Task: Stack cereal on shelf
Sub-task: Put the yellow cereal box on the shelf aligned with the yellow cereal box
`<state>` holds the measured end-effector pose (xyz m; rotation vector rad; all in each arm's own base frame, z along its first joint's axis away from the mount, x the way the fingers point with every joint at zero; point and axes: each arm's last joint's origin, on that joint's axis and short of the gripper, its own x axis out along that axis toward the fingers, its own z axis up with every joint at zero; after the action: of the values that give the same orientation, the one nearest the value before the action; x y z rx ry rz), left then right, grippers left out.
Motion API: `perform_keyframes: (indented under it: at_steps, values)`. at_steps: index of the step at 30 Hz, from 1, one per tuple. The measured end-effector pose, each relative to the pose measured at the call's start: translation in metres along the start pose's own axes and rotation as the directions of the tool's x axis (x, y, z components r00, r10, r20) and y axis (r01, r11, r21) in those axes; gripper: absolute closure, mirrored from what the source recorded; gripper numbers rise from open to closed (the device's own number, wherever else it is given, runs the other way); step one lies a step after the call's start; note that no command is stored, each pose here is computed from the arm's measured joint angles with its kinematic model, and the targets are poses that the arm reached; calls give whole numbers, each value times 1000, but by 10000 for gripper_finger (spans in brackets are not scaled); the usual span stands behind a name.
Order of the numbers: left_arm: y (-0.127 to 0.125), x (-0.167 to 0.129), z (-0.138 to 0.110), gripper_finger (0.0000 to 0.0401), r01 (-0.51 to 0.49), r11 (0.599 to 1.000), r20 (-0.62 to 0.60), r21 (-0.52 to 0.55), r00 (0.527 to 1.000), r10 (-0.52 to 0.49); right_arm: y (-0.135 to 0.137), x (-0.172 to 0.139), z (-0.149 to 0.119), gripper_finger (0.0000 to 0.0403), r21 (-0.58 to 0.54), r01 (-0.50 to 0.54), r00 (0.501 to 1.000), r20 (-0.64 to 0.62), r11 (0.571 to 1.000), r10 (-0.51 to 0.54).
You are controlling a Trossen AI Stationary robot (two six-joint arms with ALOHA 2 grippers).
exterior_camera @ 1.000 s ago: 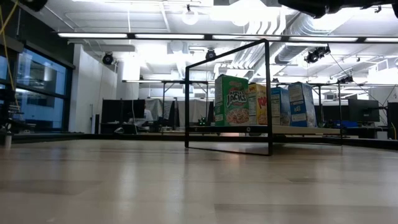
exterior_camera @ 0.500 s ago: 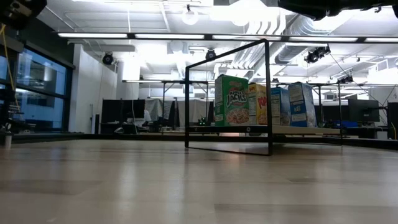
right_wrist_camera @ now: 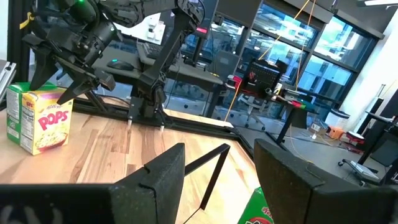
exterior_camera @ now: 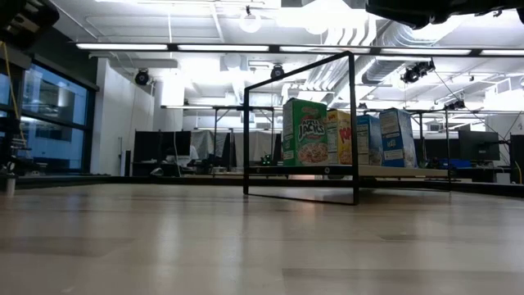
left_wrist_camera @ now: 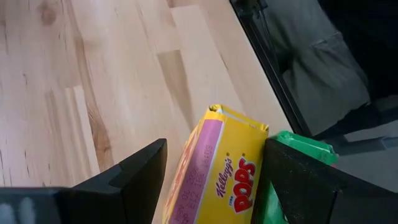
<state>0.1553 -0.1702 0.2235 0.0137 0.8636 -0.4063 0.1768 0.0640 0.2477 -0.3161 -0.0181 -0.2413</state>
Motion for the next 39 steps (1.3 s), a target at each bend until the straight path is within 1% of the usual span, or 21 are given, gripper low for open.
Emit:
perform_keyframes:
  at_steps: [9, 13, 17, 21, 28, 33, 39]
  values:
    - [2, 2, -1, 142, -13, 1000, -21, 15, 1000, 13, 0, 0, 0, 219, -2, -1, 1000, -2, 1000, 1]
    - [5, 11, -2, 142, -36, 999, -52, 1, 998, 36, 0, 0, 0, 219, -2, -1, 1000, -2, 1000, 1]
    - [6, 23, -6, 142, -14, 1000, -123, 13, 992, 16, 0, 0, -1, 219, -6, -2, 1000, -7, 1000, 2]
    - [7, 31, -8, 142, -23, 1000, -151, 17, 988, 25, 0, 0, -1, 219, -8, -4, 1000, -11, 1000, 4]
    - [12, 32, -5, 144, -38, 999, -151, 0, 988, 38, 1, 0, -1, 219, 7, -5, 1000, -13, 1000, 5]
    - [18, 32, -3, 167, -54, 998, -144, -16, 988, 51, 0, 0, -2, 219, 7, -4, 1000, -13, 1000, 4]
    - [21, 33, -2, 225, -46, 997, -149, 56, 987, 53, 1, 0, -2, 219, 7, -5, 1000, -14, 1000, 5]
